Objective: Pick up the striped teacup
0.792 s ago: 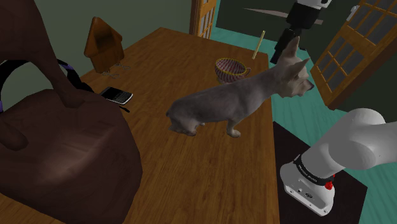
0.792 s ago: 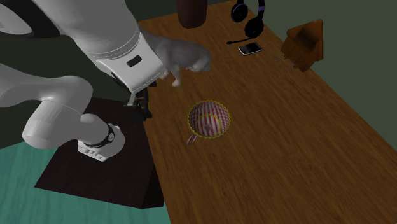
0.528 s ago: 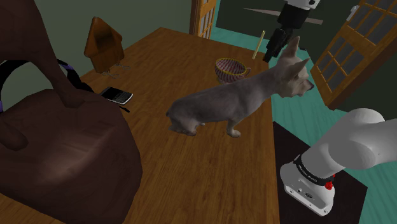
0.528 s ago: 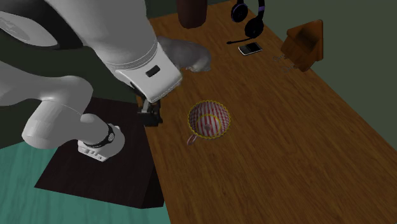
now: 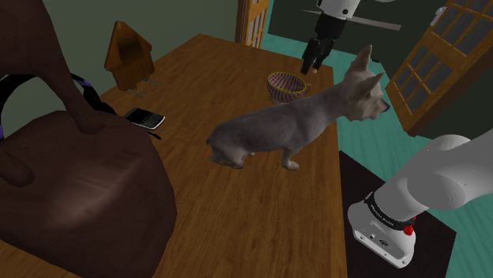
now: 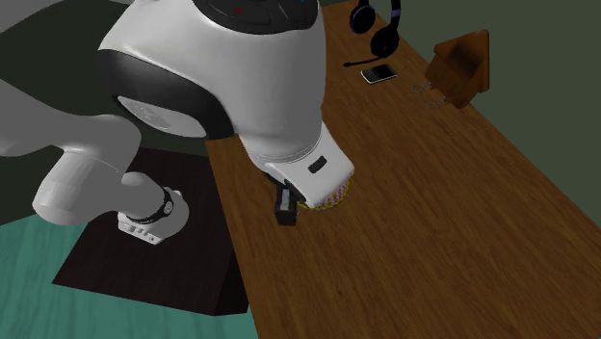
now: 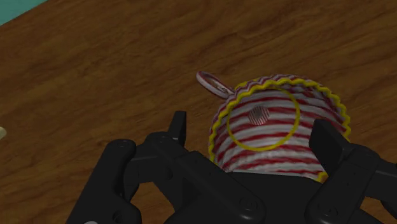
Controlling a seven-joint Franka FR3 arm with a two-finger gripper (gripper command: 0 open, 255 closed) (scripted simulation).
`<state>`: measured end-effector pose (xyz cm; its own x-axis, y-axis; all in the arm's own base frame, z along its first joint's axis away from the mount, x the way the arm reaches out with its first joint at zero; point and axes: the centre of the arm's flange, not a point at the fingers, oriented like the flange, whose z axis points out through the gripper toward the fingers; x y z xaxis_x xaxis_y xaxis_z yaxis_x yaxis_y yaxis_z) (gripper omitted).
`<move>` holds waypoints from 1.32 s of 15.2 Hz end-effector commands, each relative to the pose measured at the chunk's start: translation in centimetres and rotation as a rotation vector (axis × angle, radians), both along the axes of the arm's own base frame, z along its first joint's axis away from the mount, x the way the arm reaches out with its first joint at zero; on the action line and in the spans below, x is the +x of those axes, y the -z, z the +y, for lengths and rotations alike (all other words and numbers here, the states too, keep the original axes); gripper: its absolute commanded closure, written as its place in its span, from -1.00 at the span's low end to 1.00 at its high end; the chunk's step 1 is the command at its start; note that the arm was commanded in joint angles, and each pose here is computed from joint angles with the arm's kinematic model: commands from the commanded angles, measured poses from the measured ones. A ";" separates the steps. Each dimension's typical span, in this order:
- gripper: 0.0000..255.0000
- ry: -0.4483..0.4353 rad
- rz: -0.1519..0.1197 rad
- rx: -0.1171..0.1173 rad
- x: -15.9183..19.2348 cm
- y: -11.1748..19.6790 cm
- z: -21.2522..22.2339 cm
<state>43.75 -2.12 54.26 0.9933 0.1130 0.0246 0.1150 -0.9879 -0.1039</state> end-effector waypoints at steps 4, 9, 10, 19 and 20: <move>-1.00 0.013 0.000 0.002 3.9 2.3 -1.1; -1.00 0.013 0.000 0.002 3.9 4.9 -1.1; -1.00 0.013 0.000 0.002 3.9 5.8 -1.1; 1.00 0.013 0.000 0.001 4.0 5.8 -1.1; 1.00 0.013 0.000 0.001 3.9 5.8 -1.1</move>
<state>47.70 -3.21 48.57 0.9947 0.0997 0.0268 0.1020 -0.9892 -0.1052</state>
